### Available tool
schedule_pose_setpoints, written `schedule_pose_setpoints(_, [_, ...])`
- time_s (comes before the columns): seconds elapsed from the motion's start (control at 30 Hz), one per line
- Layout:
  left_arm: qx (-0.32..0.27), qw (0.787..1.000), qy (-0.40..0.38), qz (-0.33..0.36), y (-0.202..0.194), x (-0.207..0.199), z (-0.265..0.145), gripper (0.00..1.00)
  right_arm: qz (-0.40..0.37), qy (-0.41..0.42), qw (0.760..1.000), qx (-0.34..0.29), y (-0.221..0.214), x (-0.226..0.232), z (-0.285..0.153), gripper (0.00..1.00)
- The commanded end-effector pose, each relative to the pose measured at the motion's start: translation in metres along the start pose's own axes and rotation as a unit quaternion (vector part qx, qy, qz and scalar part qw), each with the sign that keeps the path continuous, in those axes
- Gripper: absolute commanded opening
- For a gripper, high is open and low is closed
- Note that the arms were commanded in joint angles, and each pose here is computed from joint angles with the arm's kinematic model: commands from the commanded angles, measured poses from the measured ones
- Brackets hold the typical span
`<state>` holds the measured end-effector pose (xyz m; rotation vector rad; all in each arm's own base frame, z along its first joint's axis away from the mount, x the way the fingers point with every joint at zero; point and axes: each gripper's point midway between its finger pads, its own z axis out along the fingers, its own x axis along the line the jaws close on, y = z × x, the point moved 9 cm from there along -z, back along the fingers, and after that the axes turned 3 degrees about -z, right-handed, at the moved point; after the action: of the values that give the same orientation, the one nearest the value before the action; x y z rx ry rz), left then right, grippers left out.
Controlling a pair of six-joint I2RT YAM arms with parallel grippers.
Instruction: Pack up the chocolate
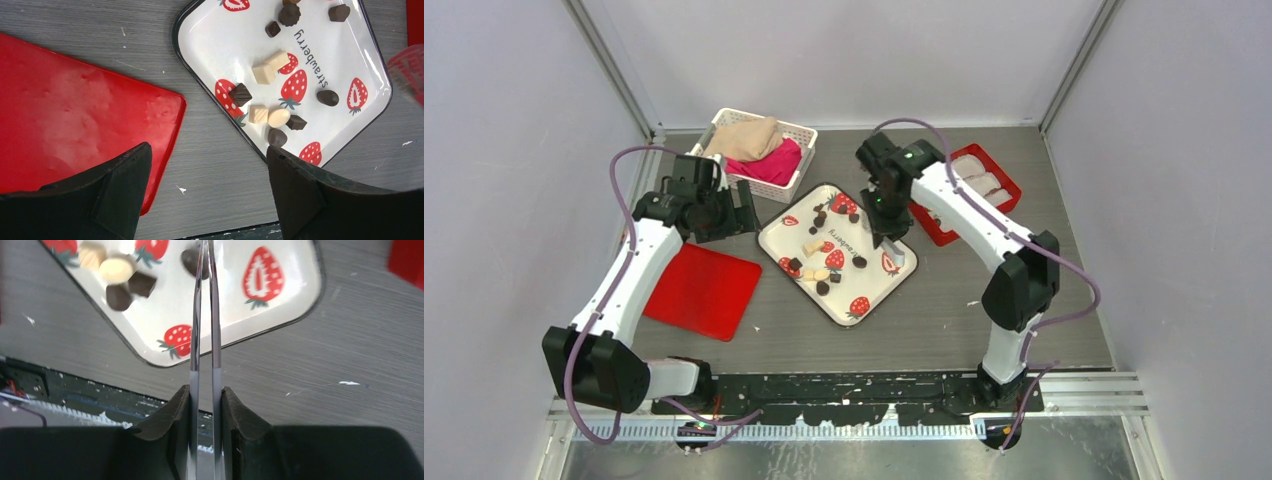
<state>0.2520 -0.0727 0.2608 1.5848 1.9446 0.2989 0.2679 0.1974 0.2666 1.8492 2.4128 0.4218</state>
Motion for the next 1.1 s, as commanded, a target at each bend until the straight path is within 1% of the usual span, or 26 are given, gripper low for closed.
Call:
schedule_pose_setpoints(0.0, [-0.036,0.999,-0.018,0.003,0.006,-0.005,-0.013,0.85,-0.020,0.021,0.999,0.036,-0.011,0.023,0.012,0.30])
schedule_pose_setpoints(0.13, [-0.036,0.999,-0.015,0.007,0.005,-0.004,-0.015,0.85,-0.050,0.037,0.995,0.077,-0.023,0.027,0.023,0.39])
schedule_pose_setpoints(0.23, [-0.036,0.999,-0.014,0.009,0.005,-0.004,-0.015,0.85,-0.087,0.024,0.990,0.112,-0.035,0.025,0.028,0.43])
schedule_pose_setpoints(0.33, [-0.036,0.999,-0.014,0.010,0.005,-0.003,-0.016,0.85,-0.117,0.009,0.986,0.120,-0.042,0.021,0.029,0.47])
schedule_pose_setpoints(0.6, [-0.035,0.999,-0.017,0.007,0.005,-0.004,-0.016,0.85,-0.136,0.001,0.983,0.121,-0.043,0.026,0.040,0.49])
schedule_pose_setpoints(0.73, [-0.036,0.999,-0.018,0.005,0.005,-0.004,-0.017,0.85,-0.134,-0.047,0.985,0.094,-0.035,0.024,0.046,0.49])
schedule_pose_setpoints(0.8, [-0.037,0.999,-0.020,0.005,0.005,-0.005,-0.017,0.85,-0.138,-0.053,0.985,0.091,-0.032,0.024,0.047,0.49])
schedule_pose_setpoints(1.07, [-0.037,0.999,-0.021,0.000,0.004,-0.005,-0.018,0.85,-0.157,-0.039,0.981,0.104,-0.032,0.030,0.056,0.49])
